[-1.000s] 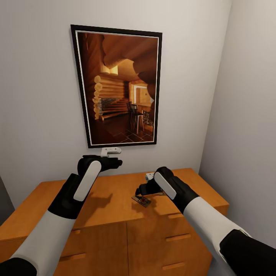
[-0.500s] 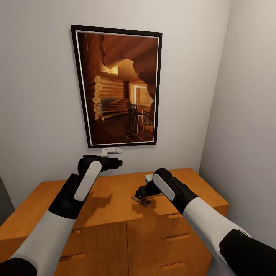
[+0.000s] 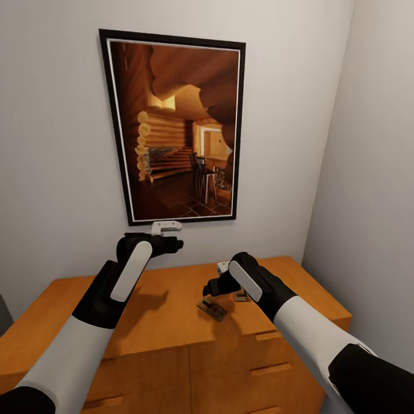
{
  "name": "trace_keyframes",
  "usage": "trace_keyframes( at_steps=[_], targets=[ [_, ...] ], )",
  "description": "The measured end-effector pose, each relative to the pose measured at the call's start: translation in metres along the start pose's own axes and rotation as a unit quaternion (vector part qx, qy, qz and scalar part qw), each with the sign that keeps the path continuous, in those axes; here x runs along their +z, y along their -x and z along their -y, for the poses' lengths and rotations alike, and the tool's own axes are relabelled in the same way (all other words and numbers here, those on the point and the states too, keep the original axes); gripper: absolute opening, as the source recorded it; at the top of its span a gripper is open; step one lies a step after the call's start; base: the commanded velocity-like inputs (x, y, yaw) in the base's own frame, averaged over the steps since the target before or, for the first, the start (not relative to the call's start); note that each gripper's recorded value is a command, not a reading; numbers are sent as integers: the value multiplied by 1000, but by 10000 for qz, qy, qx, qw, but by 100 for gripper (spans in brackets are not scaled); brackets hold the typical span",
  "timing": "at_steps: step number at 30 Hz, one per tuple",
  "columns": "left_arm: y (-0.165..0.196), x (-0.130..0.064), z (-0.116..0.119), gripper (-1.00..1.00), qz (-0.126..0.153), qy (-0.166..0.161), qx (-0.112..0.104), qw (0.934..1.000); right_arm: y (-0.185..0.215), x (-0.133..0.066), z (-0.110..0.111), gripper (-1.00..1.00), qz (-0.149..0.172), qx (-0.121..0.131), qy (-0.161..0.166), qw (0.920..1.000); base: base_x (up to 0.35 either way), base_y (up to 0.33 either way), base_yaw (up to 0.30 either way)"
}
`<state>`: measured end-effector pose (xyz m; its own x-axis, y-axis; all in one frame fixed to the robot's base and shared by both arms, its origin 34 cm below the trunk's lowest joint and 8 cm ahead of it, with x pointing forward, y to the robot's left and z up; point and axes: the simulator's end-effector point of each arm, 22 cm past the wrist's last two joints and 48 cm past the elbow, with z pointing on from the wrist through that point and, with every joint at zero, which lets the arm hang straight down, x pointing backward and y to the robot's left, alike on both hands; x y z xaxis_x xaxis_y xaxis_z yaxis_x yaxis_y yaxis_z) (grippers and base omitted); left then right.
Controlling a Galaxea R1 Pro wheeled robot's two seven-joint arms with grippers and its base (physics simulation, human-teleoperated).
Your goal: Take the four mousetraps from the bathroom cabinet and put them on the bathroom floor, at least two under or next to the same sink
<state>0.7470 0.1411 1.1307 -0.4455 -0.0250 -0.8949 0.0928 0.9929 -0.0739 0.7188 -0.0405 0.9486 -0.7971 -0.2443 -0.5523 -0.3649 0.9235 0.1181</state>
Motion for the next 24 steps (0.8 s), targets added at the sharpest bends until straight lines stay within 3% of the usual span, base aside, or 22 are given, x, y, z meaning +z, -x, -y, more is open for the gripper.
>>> trace_keyframes(
  at_steps=[24],
  targets=[
    [0, 0, 0, 100, 5, 8, 2, 10000, 0, 0, -1, 100, -2, -26, 3, 10000, 14, 0, 0]
  ],
)
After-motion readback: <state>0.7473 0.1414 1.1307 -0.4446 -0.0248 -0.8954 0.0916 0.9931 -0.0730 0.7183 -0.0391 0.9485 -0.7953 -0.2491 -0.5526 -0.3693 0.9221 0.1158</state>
